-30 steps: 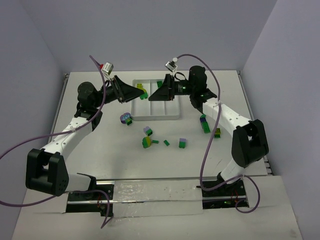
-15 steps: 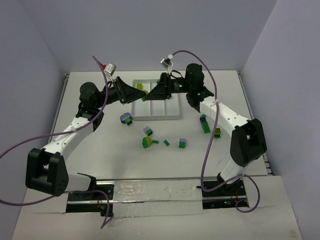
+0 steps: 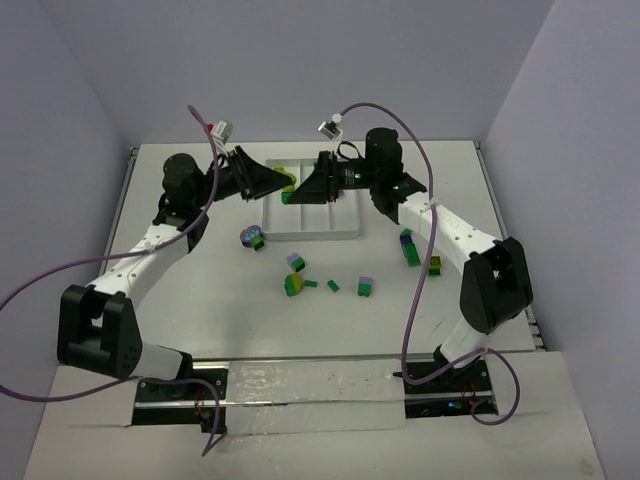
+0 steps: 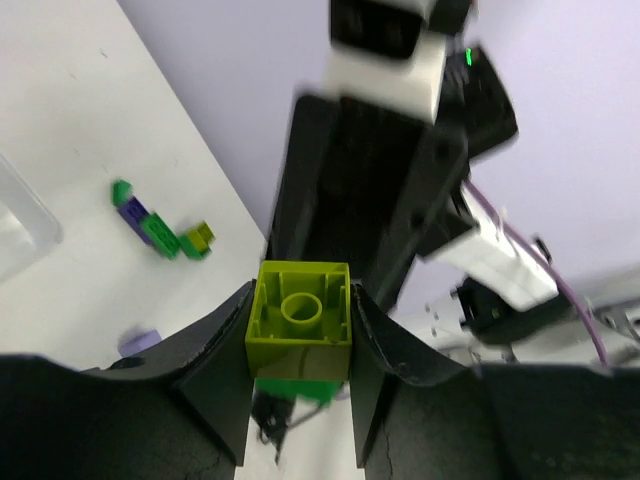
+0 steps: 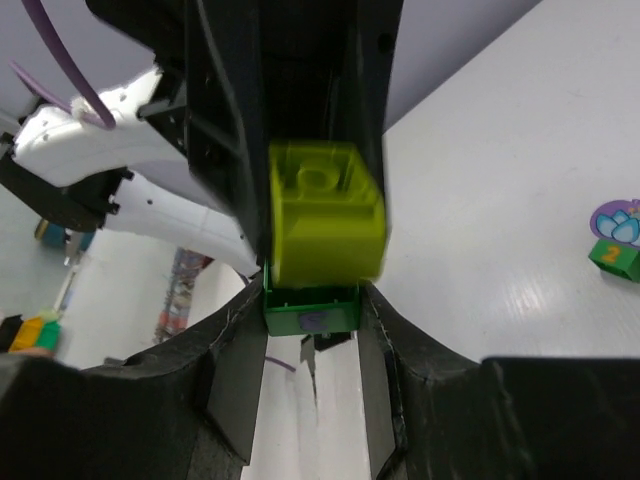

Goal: Sort the legos into containers by color

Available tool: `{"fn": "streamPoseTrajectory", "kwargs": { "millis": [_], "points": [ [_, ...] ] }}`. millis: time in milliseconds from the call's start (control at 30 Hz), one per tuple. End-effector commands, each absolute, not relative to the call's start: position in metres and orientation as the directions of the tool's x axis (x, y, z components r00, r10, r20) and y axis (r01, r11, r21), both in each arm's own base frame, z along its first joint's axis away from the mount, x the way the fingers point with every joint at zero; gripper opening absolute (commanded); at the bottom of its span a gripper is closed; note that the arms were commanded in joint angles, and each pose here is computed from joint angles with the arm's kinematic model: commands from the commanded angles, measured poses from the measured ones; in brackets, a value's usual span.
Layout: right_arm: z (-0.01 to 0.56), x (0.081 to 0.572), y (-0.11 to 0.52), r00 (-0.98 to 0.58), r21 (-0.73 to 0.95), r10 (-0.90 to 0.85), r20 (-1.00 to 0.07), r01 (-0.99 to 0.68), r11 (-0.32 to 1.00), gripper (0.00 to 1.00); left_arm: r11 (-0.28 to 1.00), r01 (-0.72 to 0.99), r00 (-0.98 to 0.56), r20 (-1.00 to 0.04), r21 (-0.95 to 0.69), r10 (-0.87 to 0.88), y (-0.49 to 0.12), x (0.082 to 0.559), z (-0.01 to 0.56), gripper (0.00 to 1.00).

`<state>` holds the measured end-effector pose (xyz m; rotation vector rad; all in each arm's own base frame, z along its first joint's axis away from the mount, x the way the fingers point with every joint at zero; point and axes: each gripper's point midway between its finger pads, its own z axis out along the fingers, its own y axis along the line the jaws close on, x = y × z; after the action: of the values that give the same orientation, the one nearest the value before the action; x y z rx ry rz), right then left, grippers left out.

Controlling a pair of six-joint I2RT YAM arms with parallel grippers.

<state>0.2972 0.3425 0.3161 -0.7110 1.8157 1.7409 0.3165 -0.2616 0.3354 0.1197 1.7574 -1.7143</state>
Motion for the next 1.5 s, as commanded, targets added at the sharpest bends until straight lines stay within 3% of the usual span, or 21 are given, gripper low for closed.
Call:
{"fn": "streamPoseTrajectory", "kwargs": {
  "millis": [0,133,233,400,567,667,933,1267,1467],
  "points": [
    [0.305,0.284,0.342,-0.703,0.700,-0.067,-0.708,-0.711,0.062,0.00,0.210,0.598,-0.593,-0.604,-0.773,-0.532,-0.239,0.371,0.392,0.00],
    [0.274,0.282,0.337,-0.715,0.703,-0.126,-0.688,-0.699,0.130,0.00,0.259,0.624,-0.512,-0.636,-0.737,-0.577,-0.228,0.402,0.415,0.00],
    [0.265,0.301,0.332,-0.673,0.638,-0.125,-0.729,-0.734,0.235,0.00,0.380,0.620,-0.444,-0.706,-0.686,-0.551,-0.221,0.425,0.410,0.00],
    [0.221,0.410,0.296,-0.581,0.364,-0.110,-0.806,-0.634,0.683,0.00,0.669,0.498,-0.356,-0.834,-0.552,-0.422,-0.204,0.470,0.345,0.00],
    [0.188,0.474,0.279,-0.536,0.167,-0.177,-0.825,-0.531,0.831,0.00,0.844,0.404,-0.403,-0.897,-0.352,-0.181,-0.210,0.496,0.253,0.00],
    [0.151,0.498,0.278,-0.580,0.120,-0.220,-0.785,-0.491,0.863,0.00,0.877,0.368,-0.430,-0.893,-0.308,-0.133,-0.214,0.509,0.224,0.00],
    [0.118,0.534,0.281,-0.592,0.071,-0.223,-0.774,-0.432,0.899,0.00,0.899,0.347,-0.478,-0.875,-0.267,-0.075,-0.234,0.543,0.169,0.00],
    [0.093,0.559,0.285,-0.598,0.046,-0.229,-0.768,-0.408,0.912,0.00,0.904,0.335,-0.470,-0.878,-0.267,-0.085,-0.249,0.585,0.145,0.02],
    [0.087,0.564,0.286,-0.599,0.039,-0.234,-0.766,-0.407,0.913,0.11,0.905,0.324,-0.488,-0.868,-0.275,-0.089,-0.255,0.599,0.122,0.07]
  ]
}}
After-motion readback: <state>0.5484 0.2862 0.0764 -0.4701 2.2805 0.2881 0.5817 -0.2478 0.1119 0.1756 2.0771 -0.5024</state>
